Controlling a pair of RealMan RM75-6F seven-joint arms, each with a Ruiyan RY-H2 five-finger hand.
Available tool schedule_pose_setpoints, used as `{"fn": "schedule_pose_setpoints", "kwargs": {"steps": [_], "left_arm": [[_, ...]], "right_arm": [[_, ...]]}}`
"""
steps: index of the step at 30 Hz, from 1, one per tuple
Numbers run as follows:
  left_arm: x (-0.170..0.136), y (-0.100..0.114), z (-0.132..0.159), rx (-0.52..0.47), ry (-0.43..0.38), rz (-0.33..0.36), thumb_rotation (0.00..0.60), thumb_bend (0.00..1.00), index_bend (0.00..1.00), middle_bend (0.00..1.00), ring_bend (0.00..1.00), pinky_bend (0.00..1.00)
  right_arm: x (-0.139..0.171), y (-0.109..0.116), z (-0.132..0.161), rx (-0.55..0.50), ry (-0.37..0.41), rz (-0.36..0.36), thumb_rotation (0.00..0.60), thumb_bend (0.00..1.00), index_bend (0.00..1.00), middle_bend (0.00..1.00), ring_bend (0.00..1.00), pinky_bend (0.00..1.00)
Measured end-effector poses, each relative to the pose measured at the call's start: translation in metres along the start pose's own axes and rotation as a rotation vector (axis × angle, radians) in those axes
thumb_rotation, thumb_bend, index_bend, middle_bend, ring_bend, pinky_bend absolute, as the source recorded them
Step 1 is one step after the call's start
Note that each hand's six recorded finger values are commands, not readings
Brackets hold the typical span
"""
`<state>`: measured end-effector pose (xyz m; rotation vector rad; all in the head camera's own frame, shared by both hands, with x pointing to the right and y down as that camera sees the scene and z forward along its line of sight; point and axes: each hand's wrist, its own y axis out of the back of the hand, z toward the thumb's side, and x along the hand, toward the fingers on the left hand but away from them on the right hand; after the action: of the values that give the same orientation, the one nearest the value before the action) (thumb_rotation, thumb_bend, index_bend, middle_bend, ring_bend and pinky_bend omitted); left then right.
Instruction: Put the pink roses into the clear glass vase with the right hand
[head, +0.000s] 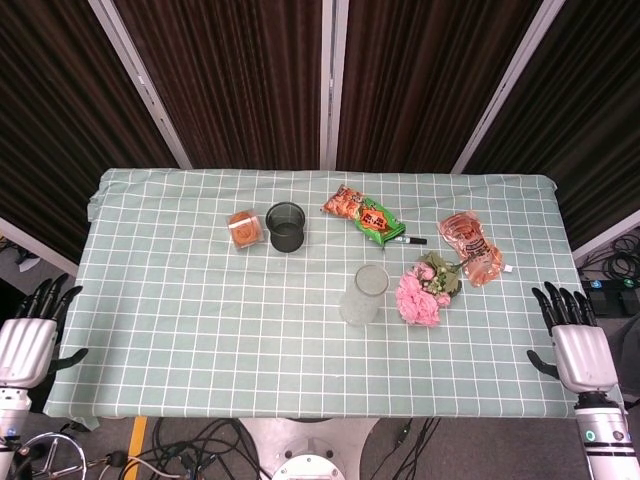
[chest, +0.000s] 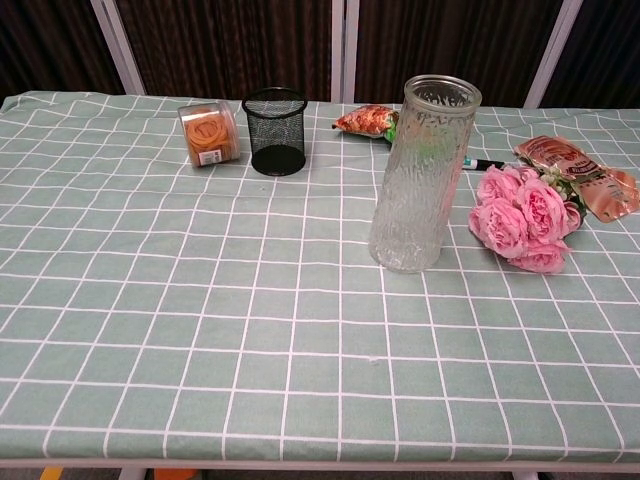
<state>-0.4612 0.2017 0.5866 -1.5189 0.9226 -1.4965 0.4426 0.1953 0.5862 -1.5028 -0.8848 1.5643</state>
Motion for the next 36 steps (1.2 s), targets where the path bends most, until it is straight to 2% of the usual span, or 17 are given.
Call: {"fn": "schedule_pose_setpoints", "kwargs": {"steps": [7,13,16,21,26,36], "left_arm": [[-0.005,-0.006,-0.006,0.011,0.011,-0.017,0.600,0.08,0.13,0.01,0.00,0.18],[-0.006,-0.007,-0.010,0.010,0.016,-0.016,0.600,0.08,0.13,0.01,0.00,0.18],[-0.006,-0.008,-0.012,0.007,0.021,-0.022,0.600,0.08,0.13,0.01,0.00,0.18],[-0.006,-0.008,-0.015,-0.008,0.020,-0.023,0.600,0.08,0.13,0.01,0.00,0.18],[-0.007,-0.007,-0.017,0.004,0.022,-0.024,0.600,0.08,0.13,0.01,0.00,0.18],[-0.009,-0.007,-0.025,0.007,0.043,-0.035,0.600,0.08,0.13,0.01,0.00,0.18]], "right_arm": [[-0.020,-0.009,-0.001,0.049,0.062,0.009,0.600,0.10,0.00,0.00,0.00,0.00],[-0.057,-0.012,0.005,0.063,0.119,0.047,0.600,0.06,0.00,0.00,0.00,0.00],[-0.080,-0.014,0.014,0.079,0.177,0.076,0.600,0.03,0.00,0.00,0.00,0.00],[-0.116,-0.018,0.043,0.093,0.299,0.127,0.600,0.02,0.00,0.00,0.00,0.00],[-0.141,-0.032,0.080,0.149,0.401,0.177,0.600,0.01,0.00,0.00,0.00,0.00],[-0.166,-0.053,0.134,0.201,0.507,0.237,0.600,0.00,0.00,0.00,0.00,0.00]]}}
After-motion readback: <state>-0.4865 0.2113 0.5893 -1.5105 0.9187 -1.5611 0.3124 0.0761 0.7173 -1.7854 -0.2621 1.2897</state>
